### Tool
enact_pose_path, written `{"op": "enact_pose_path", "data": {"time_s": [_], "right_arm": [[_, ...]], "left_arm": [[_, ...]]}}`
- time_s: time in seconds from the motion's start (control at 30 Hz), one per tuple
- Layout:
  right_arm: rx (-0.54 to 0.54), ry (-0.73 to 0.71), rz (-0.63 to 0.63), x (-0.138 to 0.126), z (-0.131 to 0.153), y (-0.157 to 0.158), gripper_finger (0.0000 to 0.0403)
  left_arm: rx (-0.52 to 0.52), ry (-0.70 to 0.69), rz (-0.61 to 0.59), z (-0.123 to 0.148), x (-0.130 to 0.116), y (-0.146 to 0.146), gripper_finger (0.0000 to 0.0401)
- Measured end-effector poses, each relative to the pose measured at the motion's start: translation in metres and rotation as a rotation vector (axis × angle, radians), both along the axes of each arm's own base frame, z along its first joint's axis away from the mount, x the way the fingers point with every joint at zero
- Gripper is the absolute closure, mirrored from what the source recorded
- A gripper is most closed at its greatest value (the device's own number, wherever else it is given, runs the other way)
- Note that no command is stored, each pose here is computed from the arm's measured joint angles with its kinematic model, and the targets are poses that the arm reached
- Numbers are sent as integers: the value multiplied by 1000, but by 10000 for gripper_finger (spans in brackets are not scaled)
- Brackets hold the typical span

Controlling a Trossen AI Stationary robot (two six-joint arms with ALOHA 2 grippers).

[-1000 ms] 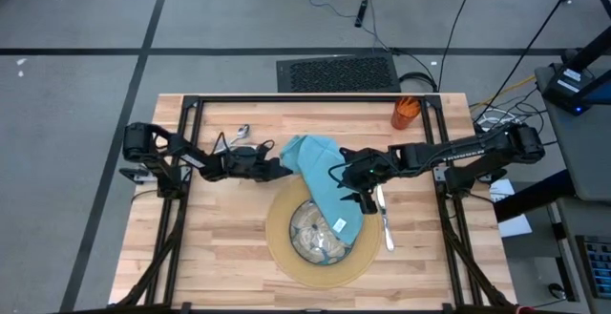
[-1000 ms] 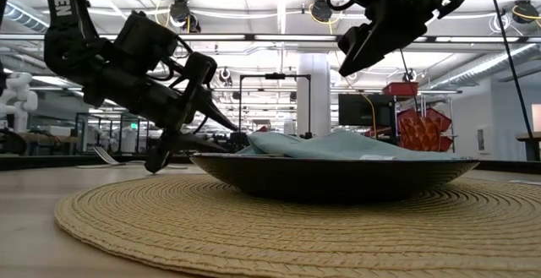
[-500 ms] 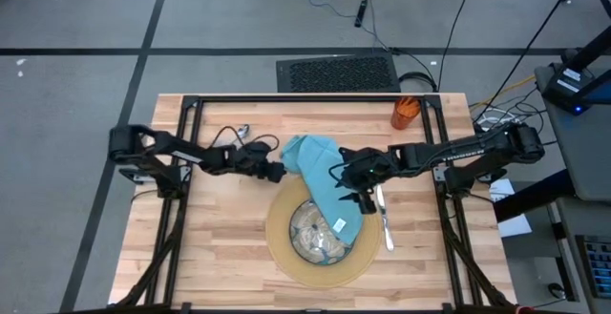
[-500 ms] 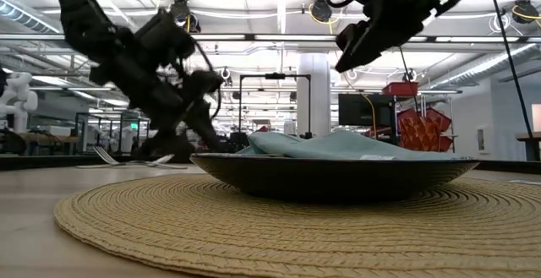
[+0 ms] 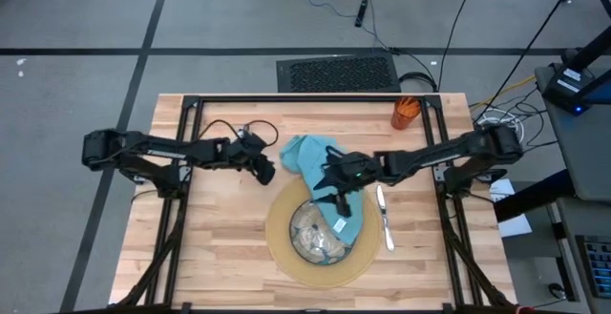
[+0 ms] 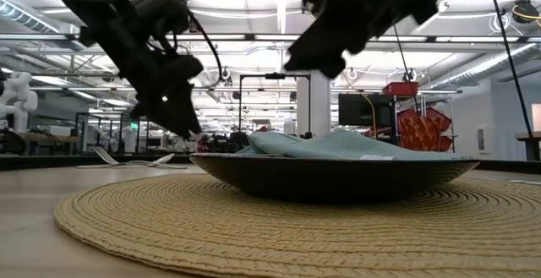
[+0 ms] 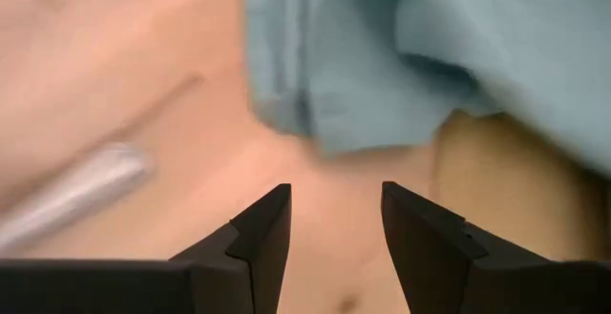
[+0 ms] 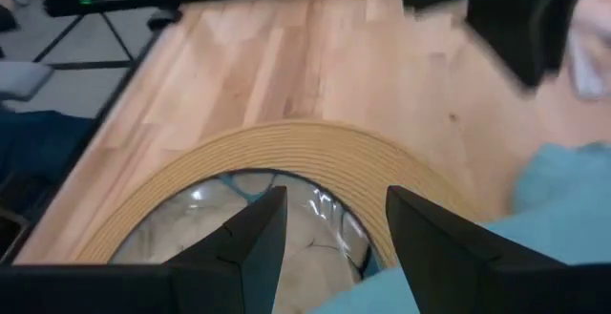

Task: Set table place
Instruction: Fold the blue napkin

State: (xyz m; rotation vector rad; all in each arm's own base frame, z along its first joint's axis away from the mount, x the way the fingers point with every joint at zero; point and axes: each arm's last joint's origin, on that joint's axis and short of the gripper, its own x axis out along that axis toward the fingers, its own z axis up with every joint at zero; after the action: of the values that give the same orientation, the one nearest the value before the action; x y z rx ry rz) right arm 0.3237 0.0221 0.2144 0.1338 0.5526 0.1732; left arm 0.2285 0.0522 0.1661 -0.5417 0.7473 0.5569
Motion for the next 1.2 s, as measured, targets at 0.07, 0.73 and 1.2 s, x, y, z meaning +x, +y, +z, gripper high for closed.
{"op": "enact_pose_path", "data": {"time_s": [0.07, 0.73, 1.2], "right_arm": [[20, 34, -22, 13, -11, 1, 232], [-479, 445, -417, 152, -51, 3, 232], [-699, 583, -526, 174, -72, -9, 232]], "left_arm": [[86, 42, -18, 6, -6, -2, 255], [423, 223, -155, 50, -72, -22, 255], [461, 105, -219, 65, -84, -36, 255]]}}
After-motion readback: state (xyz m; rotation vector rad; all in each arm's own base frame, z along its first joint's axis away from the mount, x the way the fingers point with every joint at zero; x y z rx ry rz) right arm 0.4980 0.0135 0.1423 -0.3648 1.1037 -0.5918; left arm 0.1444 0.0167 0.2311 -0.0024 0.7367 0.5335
